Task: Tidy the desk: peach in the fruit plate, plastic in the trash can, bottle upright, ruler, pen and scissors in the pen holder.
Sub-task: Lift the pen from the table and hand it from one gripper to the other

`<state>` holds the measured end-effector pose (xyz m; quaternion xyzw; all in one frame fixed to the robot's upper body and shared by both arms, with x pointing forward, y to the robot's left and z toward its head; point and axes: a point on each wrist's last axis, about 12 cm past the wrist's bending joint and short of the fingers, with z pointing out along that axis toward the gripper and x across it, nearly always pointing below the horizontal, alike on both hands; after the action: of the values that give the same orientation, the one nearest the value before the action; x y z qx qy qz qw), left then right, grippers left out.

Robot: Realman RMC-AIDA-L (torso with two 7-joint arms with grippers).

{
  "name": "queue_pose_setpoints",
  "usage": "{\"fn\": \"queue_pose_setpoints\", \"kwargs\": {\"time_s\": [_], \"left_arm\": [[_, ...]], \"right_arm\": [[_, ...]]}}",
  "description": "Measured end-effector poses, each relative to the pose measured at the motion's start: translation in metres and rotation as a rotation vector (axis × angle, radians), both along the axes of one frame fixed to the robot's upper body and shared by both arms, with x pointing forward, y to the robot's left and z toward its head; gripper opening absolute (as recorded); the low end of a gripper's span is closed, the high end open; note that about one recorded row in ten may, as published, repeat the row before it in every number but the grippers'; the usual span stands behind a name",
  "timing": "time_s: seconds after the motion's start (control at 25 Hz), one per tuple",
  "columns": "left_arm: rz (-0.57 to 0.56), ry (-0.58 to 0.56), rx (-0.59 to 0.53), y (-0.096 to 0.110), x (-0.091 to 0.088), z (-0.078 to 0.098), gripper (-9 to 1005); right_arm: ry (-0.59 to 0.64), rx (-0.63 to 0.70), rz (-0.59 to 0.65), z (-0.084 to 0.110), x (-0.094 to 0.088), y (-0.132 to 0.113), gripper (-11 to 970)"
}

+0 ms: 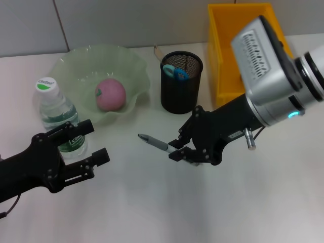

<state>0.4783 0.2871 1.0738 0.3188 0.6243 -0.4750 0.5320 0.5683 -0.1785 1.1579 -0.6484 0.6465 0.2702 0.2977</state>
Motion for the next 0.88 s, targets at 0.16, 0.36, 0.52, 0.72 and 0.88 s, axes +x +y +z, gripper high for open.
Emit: {"fn": "queue_pose_setpoints", "kwargs": {"time_s": [0.16,0.36,0.52,0.72,0.88], "left_arm": [[0.000,-0.008,-0.035,-0.001,-0.001,0.002,828],[0.017,-0.015,-0.088,-0.003,-0.002,0.002,828],[0.013,-0.021,-0.112,-0.005,-0.002,0.004,829],[0.010,-0.009,-0.141,-0.009,0.000,0.003,829],[0.011,-0.014,-0.166,-0.014,0.001,0.004,829]], "right_arm": [[0.043,0.111,-0.051,-0.010,-0.009,-0.007,126],[0.077,0.258,-0.075,-0.019,-0.018,-0.012,127],[0.084,0.362,-0.085,-0.023,-0.022,-0.013,127],[0.084,0.410,-0.088,-0.025,-0.024,-0.014,128],[0.087,0.446,-0.075,-0.025,-0.023,-0.010,128]]}}
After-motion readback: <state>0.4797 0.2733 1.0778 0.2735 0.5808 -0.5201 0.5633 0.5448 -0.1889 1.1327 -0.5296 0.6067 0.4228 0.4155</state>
